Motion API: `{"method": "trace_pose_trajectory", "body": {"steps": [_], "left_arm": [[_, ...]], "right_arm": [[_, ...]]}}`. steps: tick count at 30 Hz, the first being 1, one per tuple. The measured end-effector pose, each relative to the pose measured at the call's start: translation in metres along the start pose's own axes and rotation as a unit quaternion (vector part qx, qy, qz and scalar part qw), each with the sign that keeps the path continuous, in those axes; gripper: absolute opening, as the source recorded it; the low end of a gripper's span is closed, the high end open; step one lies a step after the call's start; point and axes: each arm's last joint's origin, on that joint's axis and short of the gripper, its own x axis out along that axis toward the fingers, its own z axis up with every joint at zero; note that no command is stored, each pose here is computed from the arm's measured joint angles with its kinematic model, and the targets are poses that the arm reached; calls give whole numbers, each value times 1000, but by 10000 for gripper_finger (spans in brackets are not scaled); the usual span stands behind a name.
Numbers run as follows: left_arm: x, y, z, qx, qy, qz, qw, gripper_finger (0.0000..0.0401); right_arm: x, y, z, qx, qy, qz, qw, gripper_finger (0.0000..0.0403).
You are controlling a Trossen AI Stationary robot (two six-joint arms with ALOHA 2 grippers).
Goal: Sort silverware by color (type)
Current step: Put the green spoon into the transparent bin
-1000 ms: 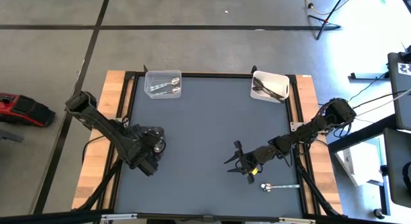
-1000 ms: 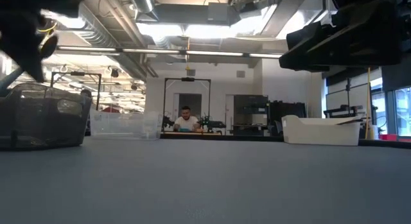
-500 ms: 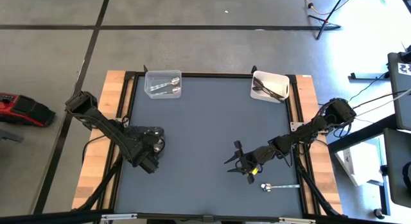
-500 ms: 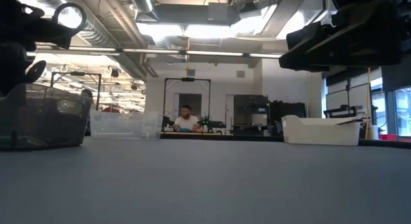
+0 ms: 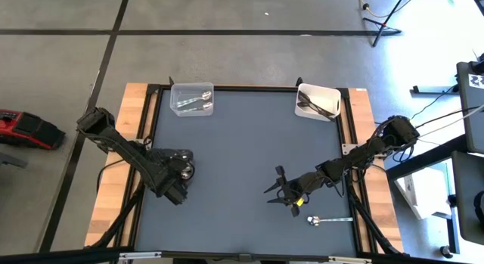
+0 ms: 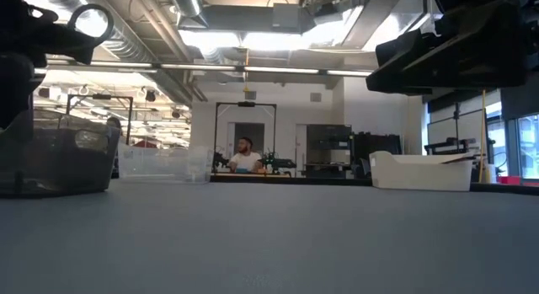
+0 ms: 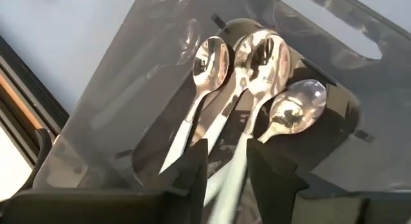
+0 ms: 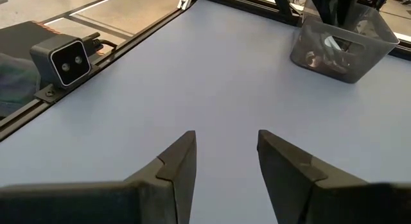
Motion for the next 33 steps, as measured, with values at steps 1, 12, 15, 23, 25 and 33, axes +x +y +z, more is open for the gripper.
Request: {"method": "trace_pose_trajectory", "body": {"steps": [1, 12, 15, 23, 25, 33], "left_arm": [[-1, 0, 1, -1, 0, -2, 1000, 103], [-59, -27, 23, -11, -209, -112, 971, 102], [-71, -43, 28, -6, -289, -166, 943, 102], [-77, -92, 30, 43, -386, -275, 879, 102], [-71, -107, 29, 57, -388, -286, 874, 102], [-29, -160, 21, 91, -373, -319, 867, 102]], "right_arm": [[0, 0, 0, 0, 0, 0, 1000, 154], [0, 0, 0, 1, 0, 0, 1000, 154], [0, 0, 0, 23, -1, 3, 1000, 154], [-1, 0, 1, 27, -4, 0, 1000, 154], [-4, 4, 3, 31, 6, 4, 1000, 154], [-26, 31, 24, 80, 201, 20, 976, 154]]}}
